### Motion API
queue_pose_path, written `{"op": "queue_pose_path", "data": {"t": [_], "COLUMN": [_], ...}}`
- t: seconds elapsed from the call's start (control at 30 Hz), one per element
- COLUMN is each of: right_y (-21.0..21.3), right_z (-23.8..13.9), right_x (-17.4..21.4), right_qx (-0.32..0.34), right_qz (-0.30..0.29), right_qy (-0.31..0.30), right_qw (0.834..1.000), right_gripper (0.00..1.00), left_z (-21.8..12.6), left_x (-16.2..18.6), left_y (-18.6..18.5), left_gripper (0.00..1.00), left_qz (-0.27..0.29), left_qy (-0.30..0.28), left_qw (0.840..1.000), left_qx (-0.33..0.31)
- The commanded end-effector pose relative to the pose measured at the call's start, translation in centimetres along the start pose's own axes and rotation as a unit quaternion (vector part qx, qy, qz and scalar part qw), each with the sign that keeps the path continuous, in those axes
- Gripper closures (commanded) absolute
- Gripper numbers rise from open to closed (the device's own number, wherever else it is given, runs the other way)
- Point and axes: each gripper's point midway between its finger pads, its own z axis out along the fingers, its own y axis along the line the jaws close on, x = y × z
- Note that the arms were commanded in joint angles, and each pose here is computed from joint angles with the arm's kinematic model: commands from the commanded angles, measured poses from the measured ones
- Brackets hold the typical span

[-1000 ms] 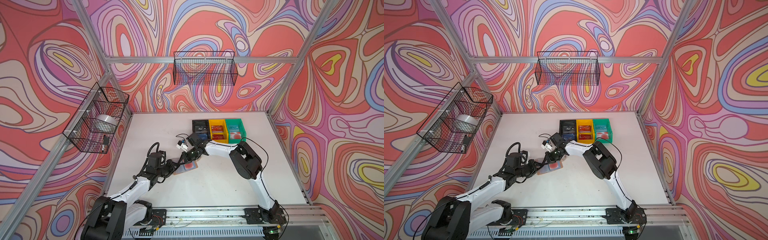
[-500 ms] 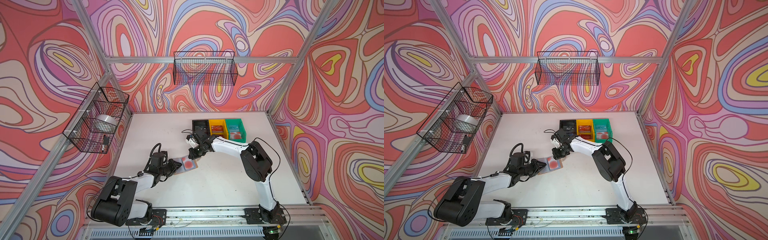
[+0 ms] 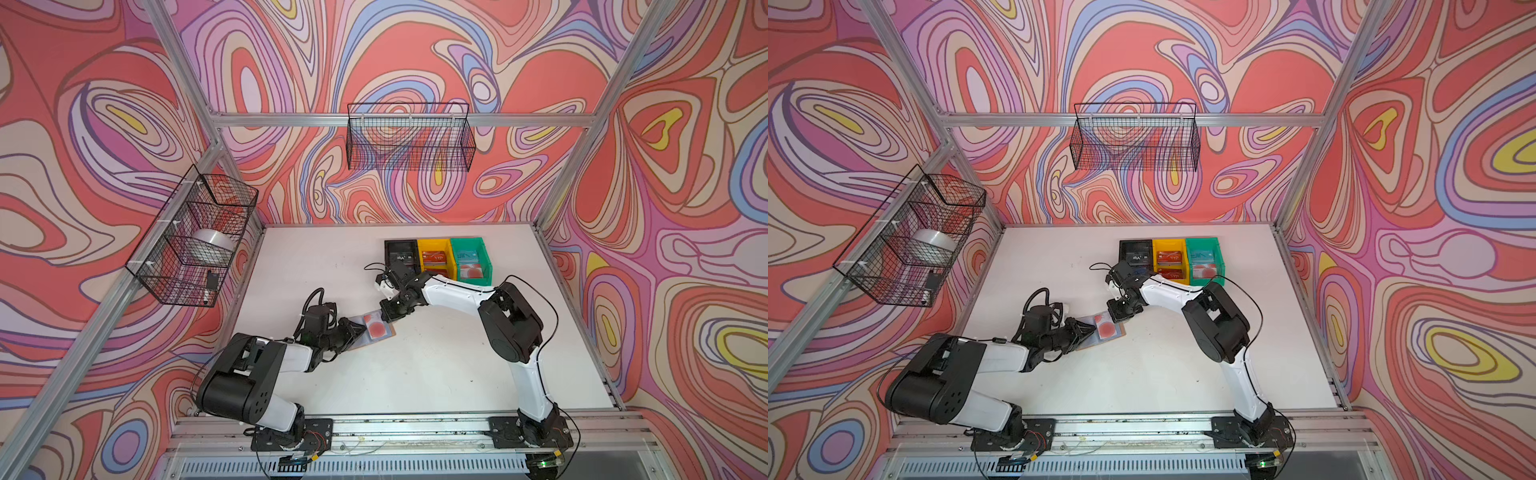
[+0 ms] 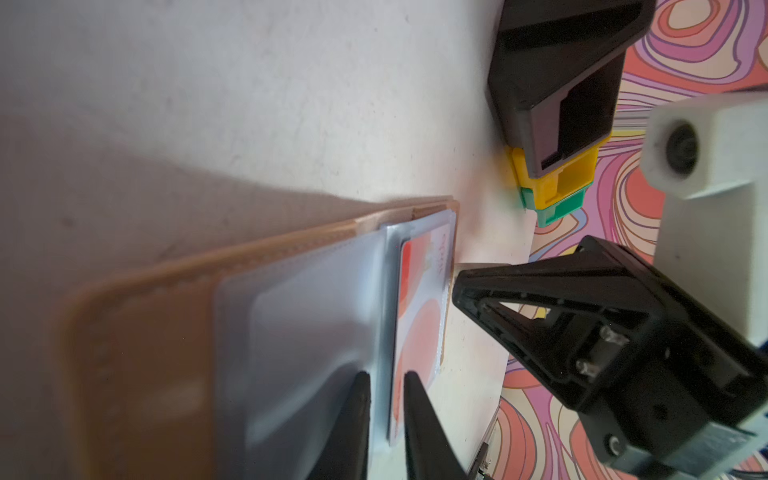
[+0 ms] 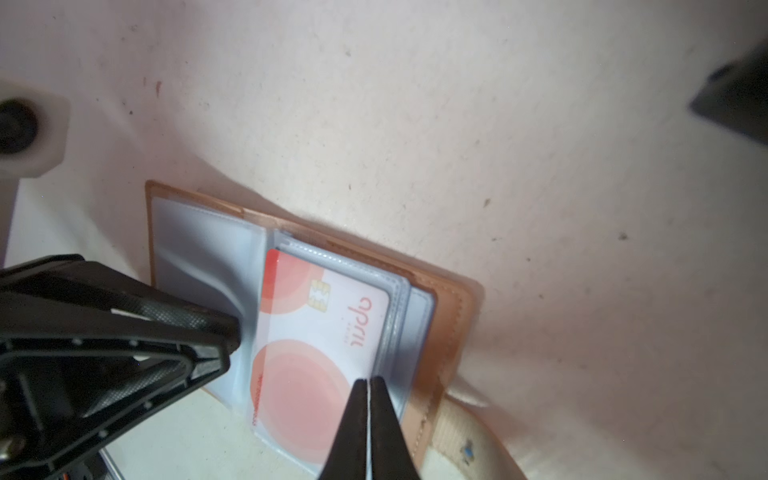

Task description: Take the credit cards out of the card holder

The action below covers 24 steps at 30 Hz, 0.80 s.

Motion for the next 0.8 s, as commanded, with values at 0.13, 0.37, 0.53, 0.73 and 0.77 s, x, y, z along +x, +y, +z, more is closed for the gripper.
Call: {"op": "queue_pose_path", "data": {"t": [0.13,0.37,0.53,0.73,0.77], "right_y": [-0.6,-0.7,-0.8,-1.1,-1.2], "right_z": [2.3,2.4,2.5,2.9,3.0], "right_x": [1.6,1.9,2.1,2.7,2.8], "right_qx": [-0.008,-0.008,-0.006,-0.005,-0.005], "right_qz": [0.01,0.012,0.012,0.015,0.015], "right_qy": [0.029,0.031,0.036,0.044,0.045], "right_qw": [0.999,0.999,0.999,0.999,0.999], "right_gripper": [0.93,0.93,0.93,0.93,0.93], "left_z": [0.3,0.6,0.7,0.5,0.5], "left_x": [0.0,0.0,0.0,0.1,0.1], "left_y": [-0.1,0.1,0.0,-0.1,-0.1], "left_gripper": [0.8,0.81,0.85,0.89,0.9], "left_qz": [-0.001,-0.005,-0.005,-0.006,-0.006], "left_qy": [0.001,0.002,0.003,0.002,0.002], "left_qw": [1.0,1.0,1.0,1.0,1.0], "left_qx": [0.014,0.016,0.021,0.024,0.023]}}
